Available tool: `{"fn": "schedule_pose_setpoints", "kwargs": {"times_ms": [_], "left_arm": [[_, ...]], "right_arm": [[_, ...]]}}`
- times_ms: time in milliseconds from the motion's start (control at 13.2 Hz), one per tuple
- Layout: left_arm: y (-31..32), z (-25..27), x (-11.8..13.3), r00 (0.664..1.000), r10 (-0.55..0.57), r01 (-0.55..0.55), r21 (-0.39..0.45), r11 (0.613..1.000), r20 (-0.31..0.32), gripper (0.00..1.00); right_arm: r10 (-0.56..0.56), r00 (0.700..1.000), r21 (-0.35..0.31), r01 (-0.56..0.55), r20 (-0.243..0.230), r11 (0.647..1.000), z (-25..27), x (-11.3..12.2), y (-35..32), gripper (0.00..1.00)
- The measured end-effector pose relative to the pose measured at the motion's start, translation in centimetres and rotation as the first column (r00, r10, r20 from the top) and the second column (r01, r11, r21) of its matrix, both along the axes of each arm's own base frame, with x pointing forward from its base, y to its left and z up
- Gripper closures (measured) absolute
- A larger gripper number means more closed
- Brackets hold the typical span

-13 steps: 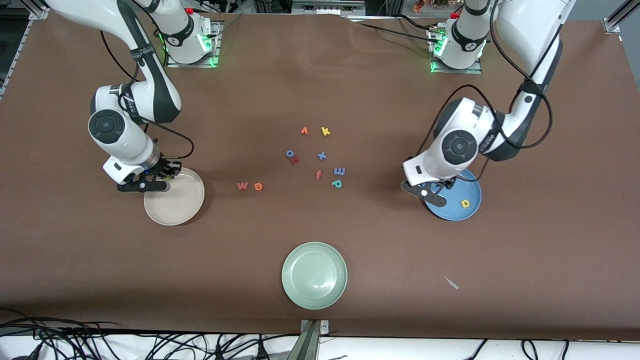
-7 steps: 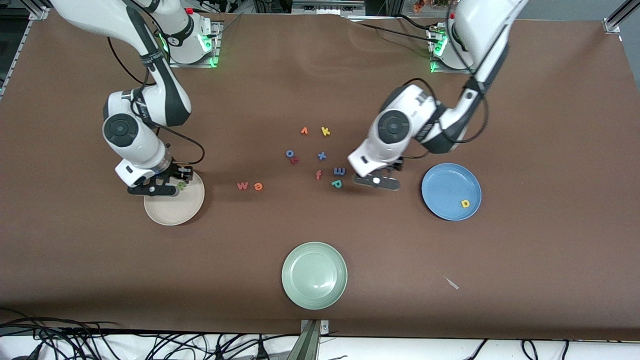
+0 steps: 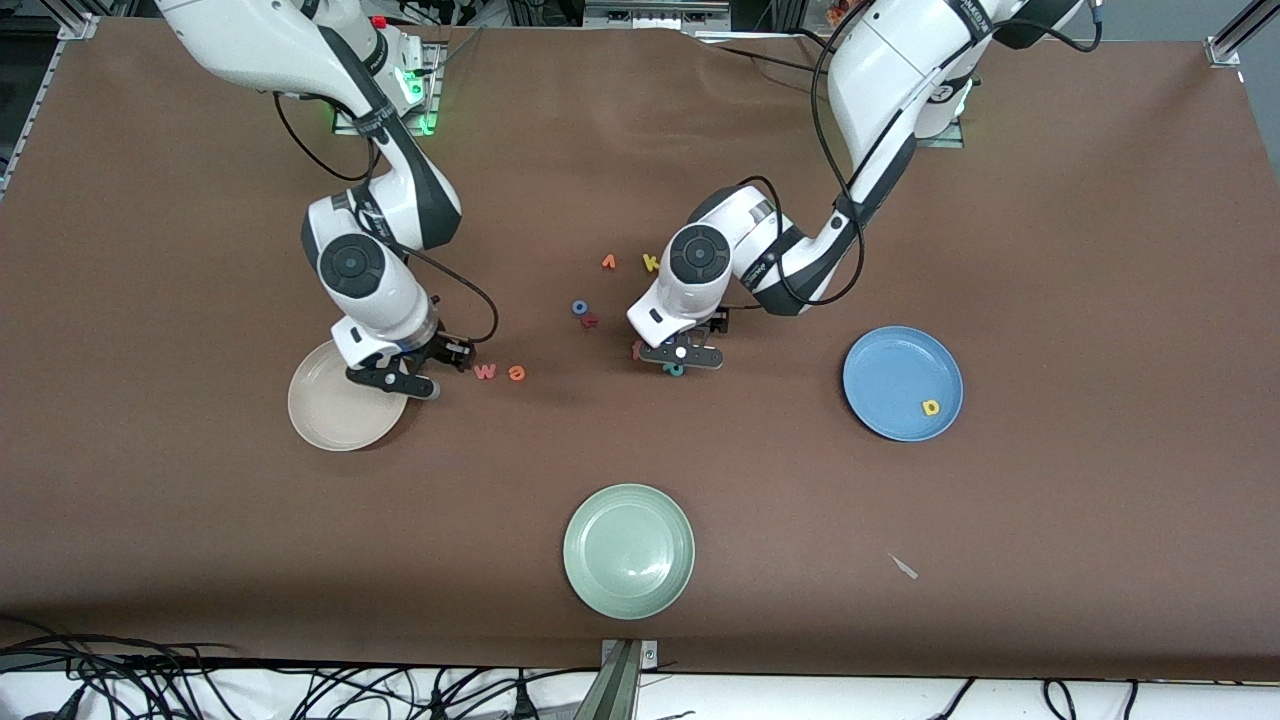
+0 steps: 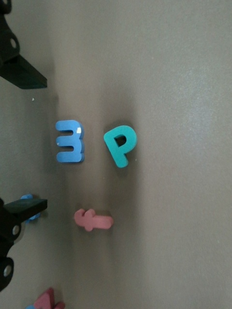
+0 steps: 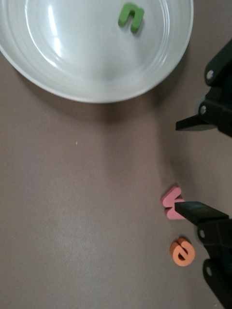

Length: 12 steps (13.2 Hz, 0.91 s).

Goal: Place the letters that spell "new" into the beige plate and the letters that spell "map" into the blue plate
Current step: 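Grasp blue m with the left gripper while the right gripper grasps pink m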

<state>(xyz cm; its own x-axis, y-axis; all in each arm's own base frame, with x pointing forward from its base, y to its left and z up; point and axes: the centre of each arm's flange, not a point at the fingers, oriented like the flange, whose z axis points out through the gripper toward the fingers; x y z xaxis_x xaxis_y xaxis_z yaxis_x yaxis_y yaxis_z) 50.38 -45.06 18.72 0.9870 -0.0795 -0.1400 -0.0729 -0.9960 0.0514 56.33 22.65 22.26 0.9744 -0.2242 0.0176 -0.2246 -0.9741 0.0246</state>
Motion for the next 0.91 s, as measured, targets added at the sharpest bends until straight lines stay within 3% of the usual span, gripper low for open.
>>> {"fn": "schedule_pose_setpoints", "kwargs": {"times_ms": [378,756,907], "left_arm": [[0.3,-0.7,0.5,1.0,-0.011,0.011,0.005,1.0,0.029,0.11],[0.1,-2.0,0.3,0.999,-0.018,0.018,-0.001,1.0,0.036,0.3],[0.0,-1.7,0.5,0.997,-0.046,0.046,0.011,0.999,0.061,0.5]], "right_arm": [[-0.037,0.999,0.035,0.036,0.03,0.999,-3.1,-0.1,1.8,0.33],[-0.057,0.998,0.051,0.054,0.041,0.997,-4.2,-0.3,3.3,0.33],[-0.058,0.998,0.051,0.056,0.039,0.997,-4.6,-0.4,3.3,0.33]]}}
